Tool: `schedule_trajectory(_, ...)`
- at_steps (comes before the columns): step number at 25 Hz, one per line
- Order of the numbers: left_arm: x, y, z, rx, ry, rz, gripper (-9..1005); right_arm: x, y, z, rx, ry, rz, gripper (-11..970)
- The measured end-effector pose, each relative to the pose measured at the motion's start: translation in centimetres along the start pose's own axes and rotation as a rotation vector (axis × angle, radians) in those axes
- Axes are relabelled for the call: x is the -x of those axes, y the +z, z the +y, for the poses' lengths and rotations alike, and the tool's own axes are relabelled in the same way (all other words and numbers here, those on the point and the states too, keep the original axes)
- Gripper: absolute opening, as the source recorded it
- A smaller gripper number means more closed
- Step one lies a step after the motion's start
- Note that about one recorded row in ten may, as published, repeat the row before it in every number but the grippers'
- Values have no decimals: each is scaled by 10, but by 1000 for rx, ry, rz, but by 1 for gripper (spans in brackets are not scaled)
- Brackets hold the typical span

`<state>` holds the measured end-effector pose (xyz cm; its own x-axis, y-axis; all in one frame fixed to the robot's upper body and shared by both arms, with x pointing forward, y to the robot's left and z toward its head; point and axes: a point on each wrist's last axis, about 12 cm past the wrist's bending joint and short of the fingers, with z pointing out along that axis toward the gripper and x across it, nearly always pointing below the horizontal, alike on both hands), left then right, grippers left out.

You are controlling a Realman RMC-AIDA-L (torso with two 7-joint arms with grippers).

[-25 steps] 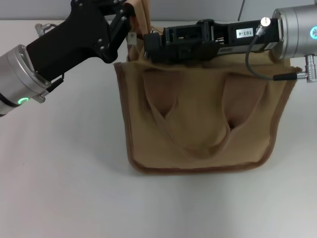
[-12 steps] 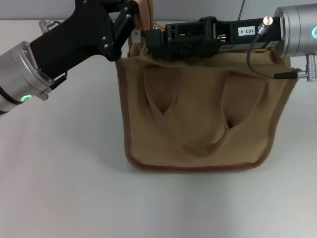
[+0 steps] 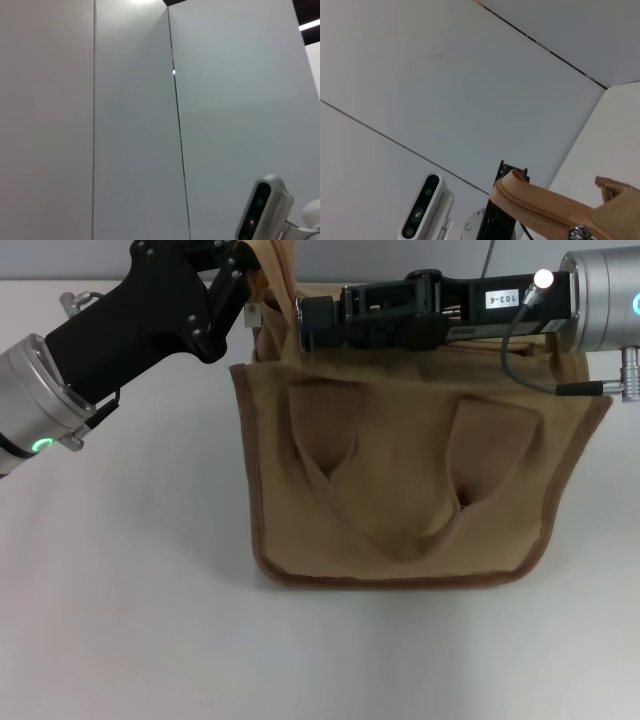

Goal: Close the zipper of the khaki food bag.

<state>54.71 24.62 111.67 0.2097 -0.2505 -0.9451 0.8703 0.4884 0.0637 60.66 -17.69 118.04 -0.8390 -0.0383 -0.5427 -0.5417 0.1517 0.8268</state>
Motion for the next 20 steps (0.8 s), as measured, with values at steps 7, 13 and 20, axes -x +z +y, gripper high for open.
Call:
schedule_trajectory(7, -1, -4, -1, 12, -10, 0, 15, 1, 2, 0, -9, -2, 8, 544)
schedule_trajectory(13, -1, -4, -1, 15, -13, -7, 15, 2, 2, 0, -15, -2, 12, 544)
schedule_trajectory(20, 0, -4, -4, -7, -22, -20, 15, 5, 5, 0, -35, -21, 27, 545)
